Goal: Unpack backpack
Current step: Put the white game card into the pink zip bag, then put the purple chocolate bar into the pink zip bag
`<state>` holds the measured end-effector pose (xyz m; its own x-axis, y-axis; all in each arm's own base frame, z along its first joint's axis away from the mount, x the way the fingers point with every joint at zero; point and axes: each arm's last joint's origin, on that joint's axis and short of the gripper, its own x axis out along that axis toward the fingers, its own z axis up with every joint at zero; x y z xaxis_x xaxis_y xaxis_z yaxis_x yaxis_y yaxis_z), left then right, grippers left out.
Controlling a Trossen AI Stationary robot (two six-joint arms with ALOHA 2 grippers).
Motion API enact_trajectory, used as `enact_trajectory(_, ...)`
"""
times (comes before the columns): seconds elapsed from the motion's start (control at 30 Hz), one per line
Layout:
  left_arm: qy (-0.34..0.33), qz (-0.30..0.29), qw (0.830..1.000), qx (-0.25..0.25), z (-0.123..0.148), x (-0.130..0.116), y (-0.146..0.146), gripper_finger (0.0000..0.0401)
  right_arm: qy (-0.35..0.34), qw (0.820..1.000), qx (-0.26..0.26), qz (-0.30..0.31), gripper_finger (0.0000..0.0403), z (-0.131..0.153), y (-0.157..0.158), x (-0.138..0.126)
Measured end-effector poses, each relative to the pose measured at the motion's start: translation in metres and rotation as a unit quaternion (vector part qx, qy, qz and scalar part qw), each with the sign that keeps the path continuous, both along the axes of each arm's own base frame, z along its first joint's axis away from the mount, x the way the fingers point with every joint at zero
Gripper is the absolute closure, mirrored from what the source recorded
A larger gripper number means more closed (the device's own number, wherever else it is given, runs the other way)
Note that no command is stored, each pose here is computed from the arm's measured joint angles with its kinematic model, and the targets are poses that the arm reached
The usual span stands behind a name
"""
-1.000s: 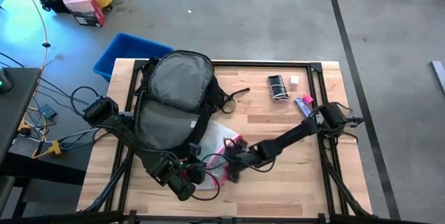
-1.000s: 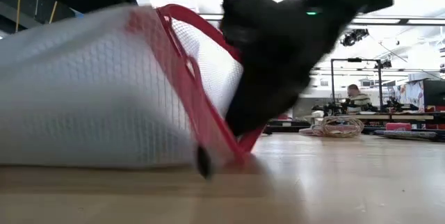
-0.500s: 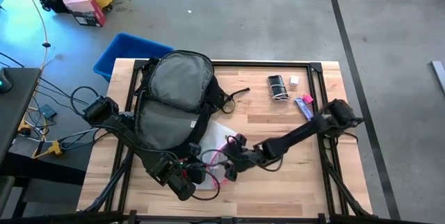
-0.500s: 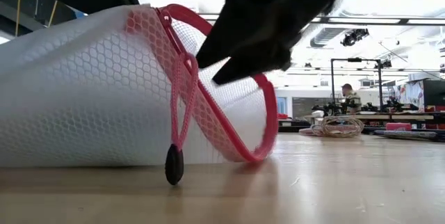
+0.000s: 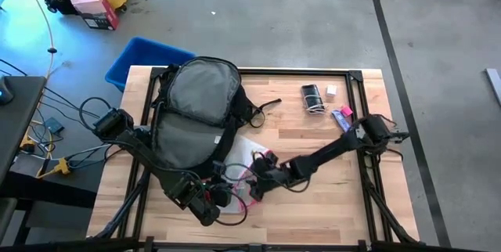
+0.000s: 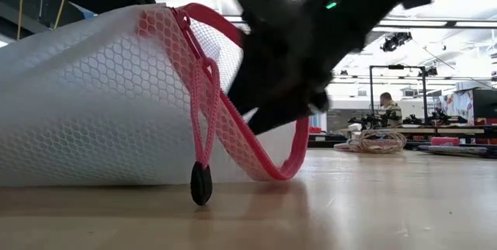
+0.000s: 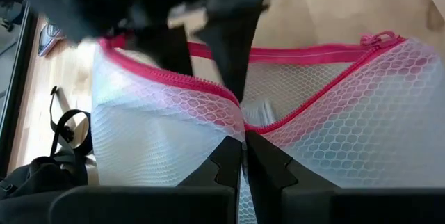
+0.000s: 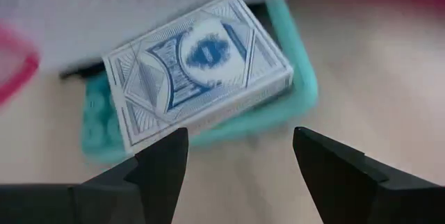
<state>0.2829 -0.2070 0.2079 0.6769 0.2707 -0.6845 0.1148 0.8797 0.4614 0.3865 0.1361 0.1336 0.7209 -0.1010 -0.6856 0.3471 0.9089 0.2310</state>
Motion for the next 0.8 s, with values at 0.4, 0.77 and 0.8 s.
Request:
enact_trajectory(0.4,-0.005,0.013,1.0,-0.006,0.0,0.0,0.001,0.0401,-0.02,0.998,0.022,0.062,0.0156,0.029,-0.002,-0.002)
enact_trajectory(0.77,-0.015,0.033,0.999,-0.01,0.0,0.002,0.004,0.0401,0.132,0.986,-0.051,-0.085,0.0156,0.104,0.0,-0.109)
enact_trajectory(0.8,-0.016,0.035,0.999,-0.012,0.0,0.002,0.004,0.0401,0.149,0.979,-0.057,-0.13,0.0156,0.11,-0.008,-0.121)
